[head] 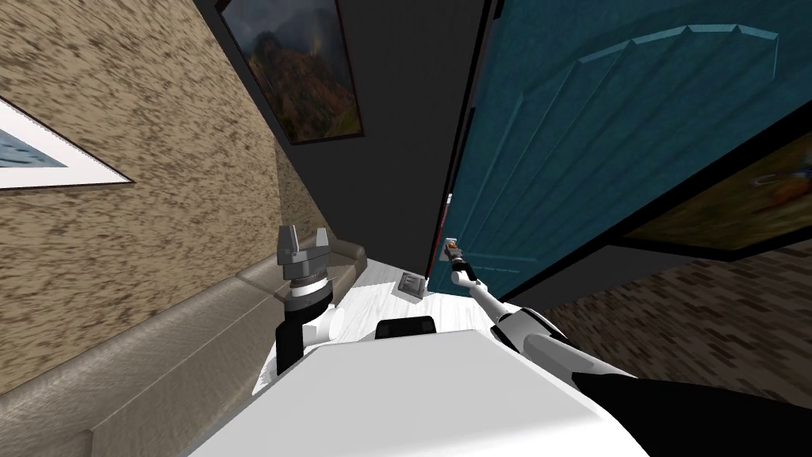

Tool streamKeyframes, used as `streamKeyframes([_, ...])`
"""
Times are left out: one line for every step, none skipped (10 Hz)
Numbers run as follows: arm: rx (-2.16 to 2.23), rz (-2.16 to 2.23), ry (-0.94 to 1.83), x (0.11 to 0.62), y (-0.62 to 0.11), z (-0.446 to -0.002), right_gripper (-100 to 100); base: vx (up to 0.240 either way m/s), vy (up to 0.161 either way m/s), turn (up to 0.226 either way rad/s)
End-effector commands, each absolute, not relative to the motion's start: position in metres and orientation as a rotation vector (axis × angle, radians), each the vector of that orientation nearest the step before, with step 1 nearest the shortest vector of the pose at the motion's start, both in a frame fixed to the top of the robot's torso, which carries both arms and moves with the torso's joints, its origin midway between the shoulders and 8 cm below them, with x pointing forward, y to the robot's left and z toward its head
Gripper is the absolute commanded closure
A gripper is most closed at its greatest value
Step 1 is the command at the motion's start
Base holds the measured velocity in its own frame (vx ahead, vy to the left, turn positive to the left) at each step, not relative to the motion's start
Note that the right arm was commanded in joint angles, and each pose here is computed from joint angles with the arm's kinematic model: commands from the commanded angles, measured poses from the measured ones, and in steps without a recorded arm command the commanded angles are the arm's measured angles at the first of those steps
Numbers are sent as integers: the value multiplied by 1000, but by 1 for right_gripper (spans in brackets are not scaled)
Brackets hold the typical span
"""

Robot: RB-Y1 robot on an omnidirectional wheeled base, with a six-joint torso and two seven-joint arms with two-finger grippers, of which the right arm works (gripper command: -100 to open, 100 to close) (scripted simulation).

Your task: Pull the door open

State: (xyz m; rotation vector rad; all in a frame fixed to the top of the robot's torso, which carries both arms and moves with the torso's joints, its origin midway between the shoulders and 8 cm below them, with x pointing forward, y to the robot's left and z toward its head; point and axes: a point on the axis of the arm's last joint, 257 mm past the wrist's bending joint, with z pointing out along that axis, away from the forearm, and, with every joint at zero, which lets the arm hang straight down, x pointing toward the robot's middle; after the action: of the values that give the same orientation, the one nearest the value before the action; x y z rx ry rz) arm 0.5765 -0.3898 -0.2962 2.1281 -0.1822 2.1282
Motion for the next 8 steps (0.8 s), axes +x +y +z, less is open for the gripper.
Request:
streamKeyframes([2128, 2128, -182, 576, -390, -296, 100, -121, -34, 36])
streamKeyframes([2147, 2136, -162, 575, -382, -299, 100, -126, -39, 71])
streamKeyframes([2149, 2139, -156, 575, -380, -299, 100, -183, -45, 72])
streamKeyframes([2154, 2147, -144, 575, -377, -298, 100, -195, -71, 78])
streamKeyframes([2160, 2155, -131, 575, -374, -298, 100, -209, -88, 91])
streamKeyframes([2169, 2167, -110, 575, -368, -297, 100, -243, -82, 124])
streamKeyframes([2175, 2175, -96, 575, -364, -297, 100, -246, -85, 99])
streamKeyframes([2182, 2182, -82, 574, -360, -296, 100, -250, -102, 85])
